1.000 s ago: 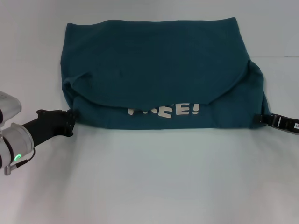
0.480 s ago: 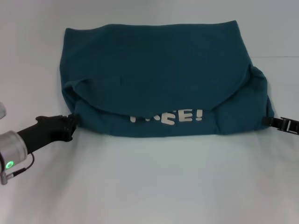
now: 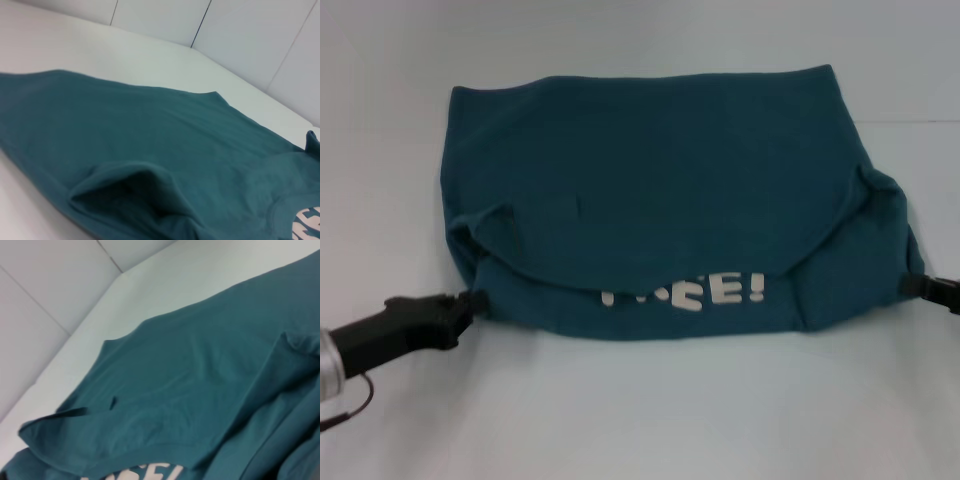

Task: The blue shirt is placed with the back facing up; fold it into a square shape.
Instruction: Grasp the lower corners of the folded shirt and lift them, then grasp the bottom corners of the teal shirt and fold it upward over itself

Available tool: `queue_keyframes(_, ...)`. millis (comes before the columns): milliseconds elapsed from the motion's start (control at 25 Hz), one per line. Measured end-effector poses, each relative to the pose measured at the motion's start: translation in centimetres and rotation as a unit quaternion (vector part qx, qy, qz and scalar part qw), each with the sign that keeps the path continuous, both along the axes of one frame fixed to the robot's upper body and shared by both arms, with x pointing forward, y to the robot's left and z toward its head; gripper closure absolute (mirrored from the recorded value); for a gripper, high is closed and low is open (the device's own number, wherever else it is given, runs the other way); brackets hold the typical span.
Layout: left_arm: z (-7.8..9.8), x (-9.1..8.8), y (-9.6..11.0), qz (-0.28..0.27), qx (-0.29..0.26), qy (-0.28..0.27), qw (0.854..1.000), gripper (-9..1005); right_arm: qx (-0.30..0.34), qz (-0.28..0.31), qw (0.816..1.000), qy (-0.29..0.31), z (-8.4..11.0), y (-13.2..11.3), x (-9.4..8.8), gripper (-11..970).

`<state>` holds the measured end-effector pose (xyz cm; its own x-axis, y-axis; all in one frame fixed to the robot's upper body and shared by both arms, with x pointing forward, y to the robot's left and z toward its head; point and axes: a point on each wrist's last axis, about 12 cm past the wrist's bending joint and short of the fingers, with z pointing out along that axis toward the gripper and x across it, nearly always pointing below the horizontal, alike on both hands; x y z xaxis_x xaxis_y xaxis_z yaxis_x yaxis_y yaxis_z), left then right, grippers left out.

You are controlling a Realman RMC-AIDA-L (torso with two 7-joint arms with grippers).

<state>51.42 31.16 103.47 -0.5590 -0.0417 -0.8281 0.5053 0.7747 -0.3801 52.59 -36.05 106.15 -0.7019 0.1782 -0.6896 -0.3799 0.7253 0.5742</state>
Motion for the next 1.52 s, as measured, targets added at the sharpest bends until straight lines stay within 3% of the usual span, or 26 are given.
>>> queue_keyframes(640,-0.6,-6.0,1.9,-0.057,-0.044,0.062,0.995,980,0.019,0.066,0.998,-0.011,0.7,-2.3,-6.2,926)
queue_keyframes(760,-0.1,-8.1,2.5,-0.088,-0.055,0.076,0.992,979,0.026,0.081,0.996,-0.015,0.6,-2.2,-7.0,926)
queue_keyframes(1080,0.9,-10.9,3.8,-0.119,-0.08,0.093,0.985,979,0.023,0.12,0.993,-0.004,-0.3,-2.2,-10.0,927)
queue_keyframes(1520,0.6,-12.4,3.8,-0.147,-0.084,0.126,0.977,979,0.025,0.135,0.991,-0.007,-0.5,-3.8,-14.2,927)
